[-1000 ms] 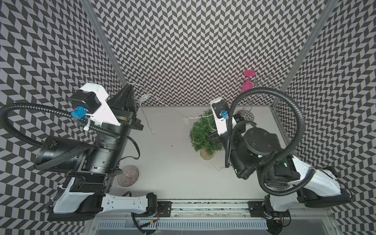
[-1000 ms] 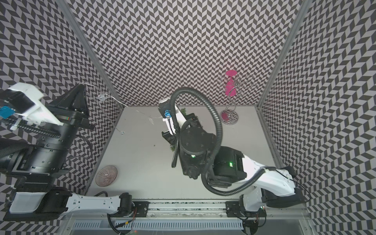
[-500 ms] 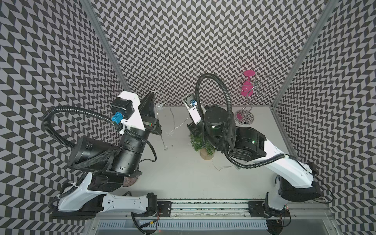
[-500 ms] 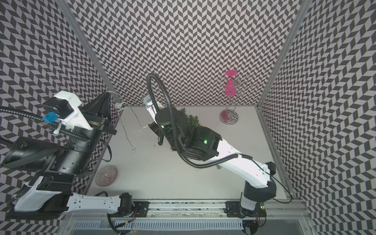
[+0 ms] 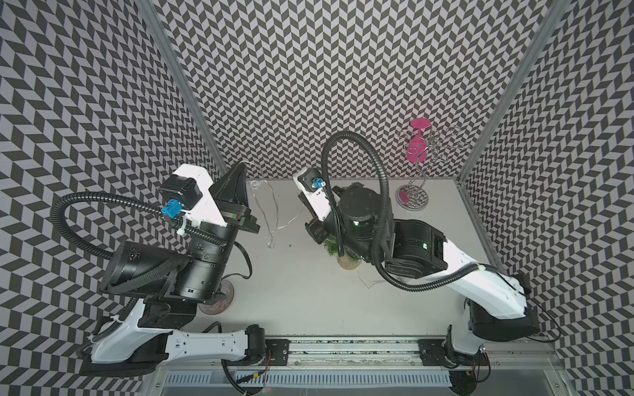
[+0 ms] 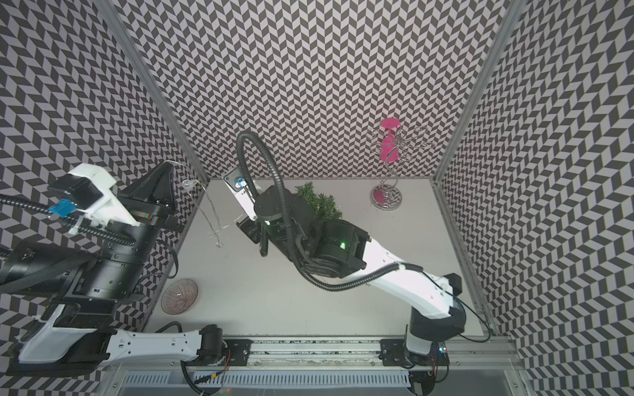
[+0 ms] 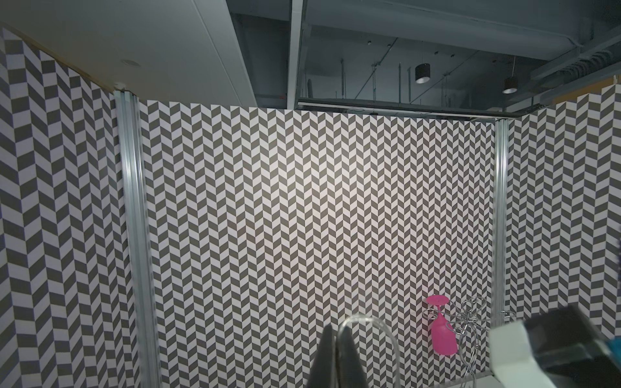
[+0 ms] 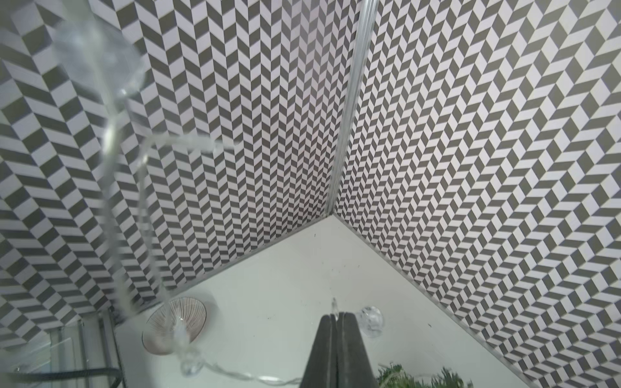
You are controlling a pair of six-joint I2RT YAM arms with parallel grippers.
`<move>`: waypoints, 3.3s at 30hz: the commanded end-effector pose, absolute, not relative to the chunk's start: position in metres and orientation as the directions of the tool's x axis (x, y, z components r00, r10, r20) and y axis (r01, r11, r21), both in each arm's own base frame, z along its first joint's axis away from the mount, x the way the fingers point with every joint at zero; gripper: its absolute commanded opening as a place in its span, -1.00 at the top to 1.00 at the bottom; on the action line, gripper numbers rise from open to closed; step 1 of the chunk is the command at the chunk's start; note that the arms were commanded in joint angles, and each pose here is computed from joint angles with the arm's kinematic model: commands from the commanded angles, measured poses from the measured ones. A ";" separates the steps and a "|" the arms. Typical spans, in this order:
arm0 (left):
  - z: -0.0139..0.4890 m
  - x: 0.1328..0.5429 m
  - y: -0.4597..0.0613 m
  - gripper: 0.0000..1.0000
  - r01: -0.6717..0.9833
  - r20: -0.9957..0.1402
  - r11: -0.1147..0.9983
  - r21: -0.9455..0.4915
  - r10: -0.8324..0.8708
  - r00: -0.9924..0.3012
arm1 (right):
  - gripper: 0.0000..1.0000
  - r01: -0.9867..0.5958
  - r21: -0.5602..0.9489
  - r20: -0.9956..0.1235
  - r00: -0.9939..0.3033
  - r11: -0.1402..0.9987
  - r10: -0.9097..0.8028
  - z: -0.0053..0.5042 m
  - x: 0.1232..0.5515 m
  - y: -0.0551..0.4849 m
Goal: Wrap string light around the christmas tree
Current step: Wrap the light string around the Christmas tree.
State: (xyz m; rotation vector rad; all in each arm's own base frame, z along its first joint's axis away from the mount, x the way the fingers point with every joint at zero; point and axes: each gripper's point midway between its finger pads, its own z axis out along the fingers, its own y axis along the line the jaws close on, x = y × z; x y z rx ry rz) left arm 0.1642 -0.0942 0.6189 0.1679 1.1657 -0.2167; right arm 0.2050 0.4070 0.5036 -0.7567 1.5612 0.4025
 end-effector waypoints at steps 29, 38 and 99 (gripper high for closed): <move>0.561 0.235 -0.133 1.00 0.274 -0.962 0.959 0.071 -0.007 0.274 | 0.93 -0.598 -0.093 -0.995 0.023 0.796 -0.098 0.551 0.153 0.338; 0.551 0.276 -0.107 1.00 0.235 -0.969 0.970 0.066 0.006 0.247 | 0.92 -0.694 -0.106 -0.993 0.041 0.712 -0.109 0.551 0.147 0.387; 0.617 0.452 -0.163 1.00 0.538 -0.928 0.818 0.203 -0.015 0.372 | -0.49 -0.554 -0.082 -0.971 0.230 0.828 0.058 0.627 0.277 0.285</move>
